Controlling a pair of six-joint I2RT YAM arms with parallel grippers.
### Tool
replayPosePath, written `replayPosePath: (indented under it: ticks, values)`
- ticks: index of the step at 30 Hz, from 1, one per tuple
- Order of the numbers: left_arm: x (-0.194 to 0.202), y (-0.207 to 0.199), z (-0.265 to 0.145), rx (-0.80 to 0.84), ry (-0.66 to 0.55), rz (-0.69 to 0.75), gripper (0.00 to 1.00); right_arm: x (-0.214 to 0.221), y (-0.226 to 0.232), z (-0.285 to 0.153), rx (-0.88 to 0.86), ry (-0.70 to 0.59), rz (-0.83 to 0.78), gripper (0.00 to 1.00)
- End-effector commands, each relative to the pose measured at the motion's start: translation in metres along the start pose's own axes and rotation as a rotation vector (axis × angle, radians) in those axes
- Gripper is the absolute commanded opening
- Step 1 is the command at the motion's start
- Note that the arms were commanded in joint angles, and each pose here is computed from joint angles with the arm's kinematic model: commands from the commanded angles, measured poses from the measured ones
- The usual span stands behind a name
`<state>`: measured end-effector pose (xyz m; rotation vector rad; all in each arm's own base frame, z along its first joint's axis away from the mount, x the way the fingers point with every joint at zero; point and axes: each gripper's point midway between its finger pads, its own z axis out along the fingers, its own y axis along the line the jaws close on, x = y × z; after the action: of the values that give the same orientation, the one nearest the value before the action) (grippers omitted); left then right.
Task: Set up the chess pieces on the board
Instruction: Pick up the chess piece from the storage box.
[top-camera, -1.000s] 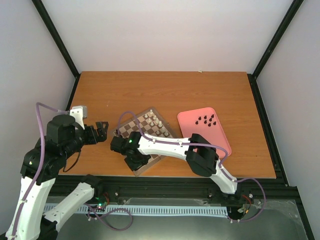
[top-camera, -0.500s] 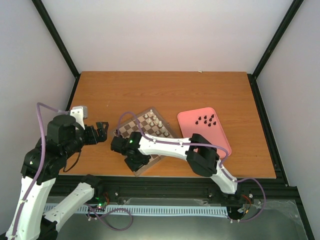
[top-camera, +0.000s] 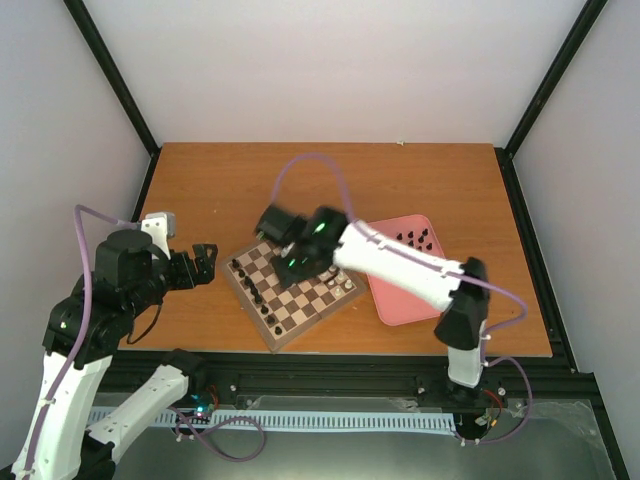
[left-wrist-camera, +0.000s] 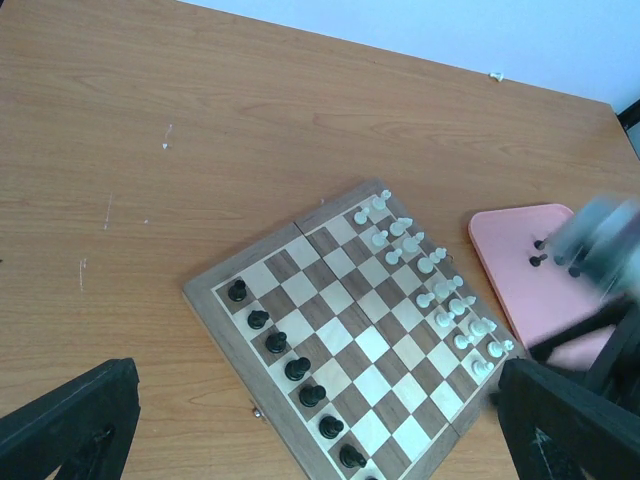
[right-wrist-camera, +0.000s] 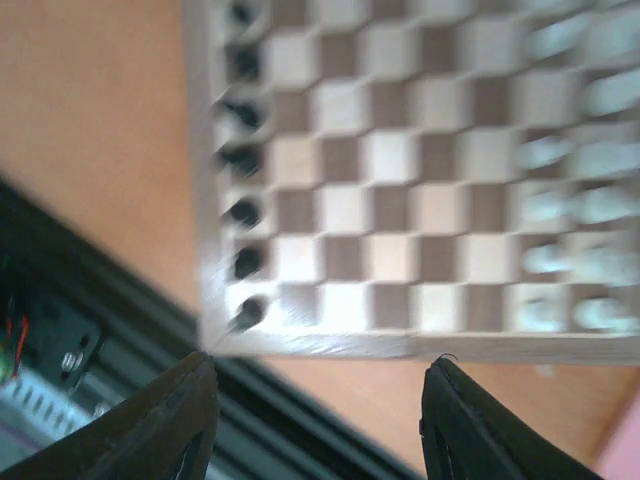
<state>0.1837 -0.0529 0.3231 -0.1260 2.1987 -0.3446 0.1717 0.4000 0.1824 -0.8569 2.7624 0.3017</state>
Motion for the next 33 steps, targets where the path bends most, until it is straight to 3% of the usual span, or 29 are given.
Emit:
replayPosePath:
  ticks: [1, 7, 12, 17, 20, 33]
  values:
    - [-0.001, -0.001, 0.002, 0.006, 0.003, 0.016, 1.0, -0.031, -0.116, -0.03, 0.123, -0.072, 0.214, 0.56]
    - [-0.008, -0.005, 0.009, -0.003, 0.013, 0.037, 1.0, -0.039, -0.246, -0.014, 0.23, -0.075, 0.41, 0.53]
    - [-0.012, -0.009, 0.021, -0.007, 0.036, 0.034, 1.0, -0.026, -0.309, 0.028, 0.229, 0.015, 0.518, 0.46]
    - [-0.013, -0.014, 0.036, -0.005, 0.067, 0.023, 1.0, -0.011, -0.33, 0.06, 0.227, 0.074, 0.546, 0.44]
    - [-0.014, -0.015, 0.043, -0.011, 0.079, 0.025, 1.0, -0.001, -0.339, 0.076, 0.187, 0.095, 0.587, 0.34]
    - [-0.015, -0.024, 0.065, 0.009, 0.111, 0.005, 1.0, 0.011, -0.355, 0.097, 0.186, 0.139, 0.587, 0.35]
